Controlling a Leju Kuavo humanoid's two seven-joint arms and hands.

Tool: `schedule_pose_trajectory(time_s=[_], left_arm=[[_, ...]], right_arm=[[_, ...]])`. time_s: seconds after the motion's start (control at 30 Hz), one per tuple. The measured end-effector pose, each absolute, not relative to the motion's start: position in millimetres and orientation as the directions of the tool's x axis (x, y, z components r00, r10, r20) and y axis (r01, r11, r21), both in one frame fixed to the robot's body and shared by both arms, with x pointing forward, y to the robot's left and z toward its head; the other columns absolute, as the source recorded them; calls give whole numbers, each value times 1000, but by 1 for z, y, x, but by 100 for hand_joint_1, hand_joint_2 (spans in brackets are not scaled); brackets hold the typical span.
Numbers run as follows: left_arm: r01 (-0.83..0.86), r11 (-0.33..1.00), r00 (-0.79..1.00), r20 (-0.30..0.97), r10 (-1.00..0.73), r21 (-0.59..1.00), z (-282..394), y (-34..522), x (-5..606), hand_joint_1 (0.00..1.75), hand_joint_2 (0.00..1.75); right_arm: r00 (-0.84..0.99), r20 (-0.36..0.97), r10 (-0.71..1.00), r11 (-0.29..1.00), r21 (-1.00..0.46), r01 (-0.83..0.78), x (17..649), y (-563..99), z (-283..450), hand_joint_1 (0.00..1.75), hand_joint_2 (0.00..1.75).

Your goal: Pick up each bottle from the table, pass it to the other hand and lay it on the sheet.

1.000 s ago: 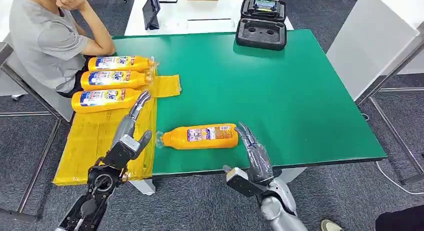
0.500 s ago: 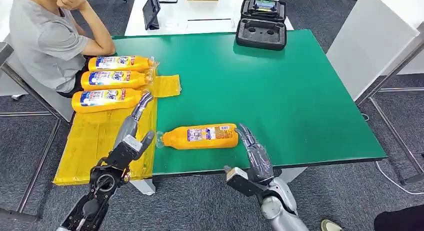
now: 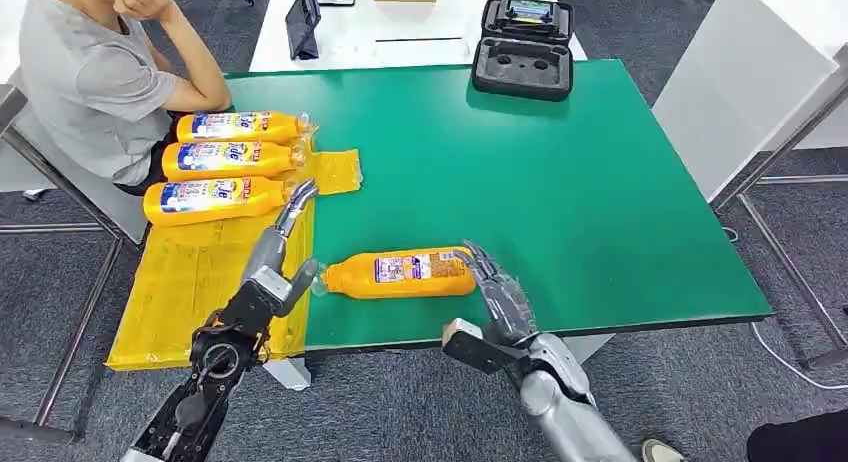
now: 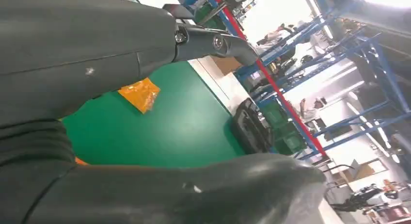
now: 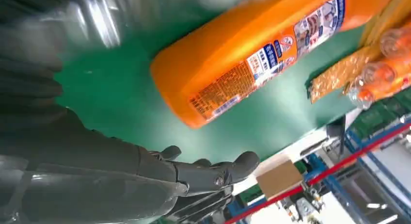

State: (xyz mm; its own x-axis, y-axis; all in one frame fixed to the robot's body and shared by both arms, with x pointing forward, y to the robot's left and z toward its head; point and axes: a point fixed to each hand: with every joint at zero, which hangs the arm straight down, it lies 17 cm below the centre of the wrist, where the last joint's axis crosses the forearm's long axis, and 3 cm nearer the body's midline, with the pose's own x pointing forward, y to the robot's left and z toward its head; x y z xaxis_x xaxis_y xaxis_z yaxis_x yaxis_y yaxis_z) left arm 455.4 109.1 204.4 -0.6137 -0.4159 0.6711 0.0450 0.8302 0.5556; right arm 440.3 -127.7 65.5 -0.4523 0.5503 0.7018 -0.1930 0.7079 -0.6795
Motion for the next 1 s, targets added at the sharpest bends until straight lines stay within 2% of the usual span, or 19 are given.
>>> schedule_pose_trajectory(time_s=[1.0], left_arm=[[93,845,-611,700,-369,527,199,93,452,0,0]], right_arm=[[-501,548,670,549,-820,-162,473,-116,62,0,175]])
